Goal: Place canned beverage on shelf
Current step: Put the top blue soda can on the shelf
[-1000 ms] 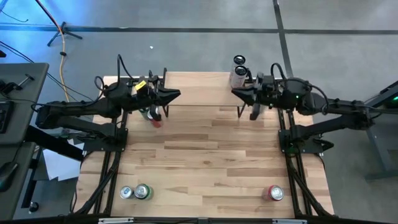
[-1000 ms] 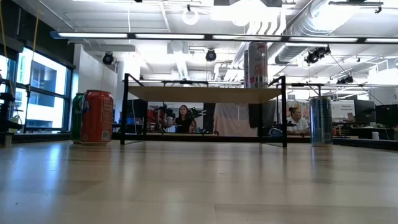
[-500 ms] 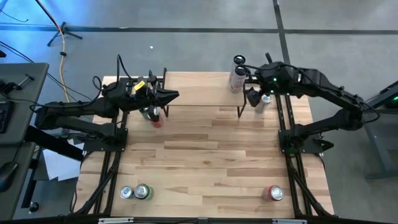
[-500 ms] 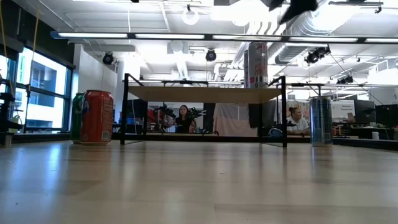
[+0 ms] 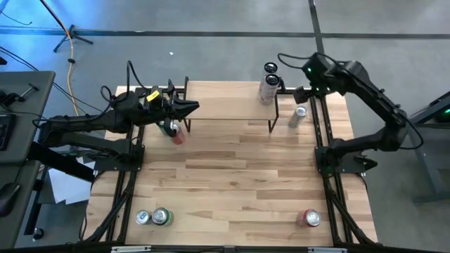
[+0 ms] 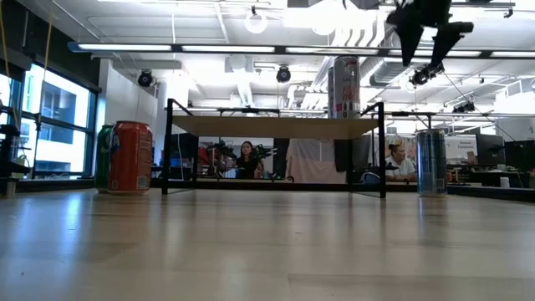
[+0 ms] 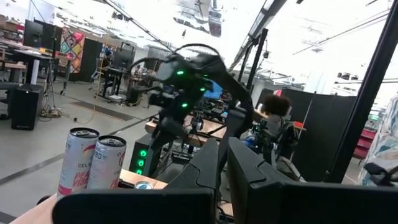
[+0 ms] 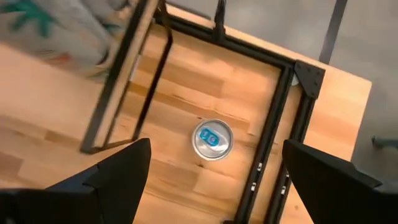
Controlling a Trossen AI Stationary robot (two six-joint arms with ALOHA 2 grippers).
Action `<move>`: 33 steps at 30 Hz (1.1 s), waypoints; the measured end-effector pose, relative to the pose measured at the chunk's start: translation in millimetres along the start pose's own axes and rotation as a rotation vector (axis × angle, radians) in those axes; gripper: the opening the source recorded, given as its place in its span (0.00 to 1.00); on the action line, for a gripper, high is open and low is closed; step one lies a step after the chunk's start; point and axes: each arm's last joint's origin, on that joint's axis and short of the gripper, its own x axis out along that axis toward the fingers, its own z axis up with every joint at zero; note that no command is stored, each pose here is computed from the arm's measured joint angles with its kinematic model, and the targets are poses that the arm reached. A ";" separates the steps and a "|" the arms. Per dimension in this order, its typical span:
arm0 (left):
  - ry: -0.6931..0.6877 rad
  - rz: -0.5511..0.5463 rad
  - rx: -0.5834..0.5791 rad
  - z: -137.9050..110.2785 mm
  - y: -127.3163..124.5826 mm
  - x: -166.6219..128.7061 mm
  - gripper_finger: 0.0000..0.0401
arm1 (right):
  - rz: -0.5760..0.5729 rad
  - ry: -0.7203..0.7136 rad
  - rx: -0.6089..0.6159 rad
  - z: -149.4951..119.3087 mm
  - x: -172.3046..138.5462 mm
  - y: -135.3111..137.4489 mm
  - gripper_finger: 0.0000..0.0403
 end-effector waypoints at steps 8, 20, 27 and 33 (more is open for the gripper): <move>0.000 0.001 -0.008 0.0 0.0 0.0 0.00 | -0.081 0.140 0.003 24.9 34.4 -14.6 0.87; -0.001 0.002 0.008 0.0 0.0 0.0 0.00 | 0.054 0.276 0.091 5.9 93.6 -23.9 0.87; -0.001 0.002 0.009 0.0 0.0 0.0 0.00 | 0.059 0.276 0.156 -2.7 123.1 -21.0 0.87; -0.001 0.002 0.010 0.1 0.1 0.0 0.00 | 0.025 0.305 0.155 -9.1 129.8 -22.2 0.87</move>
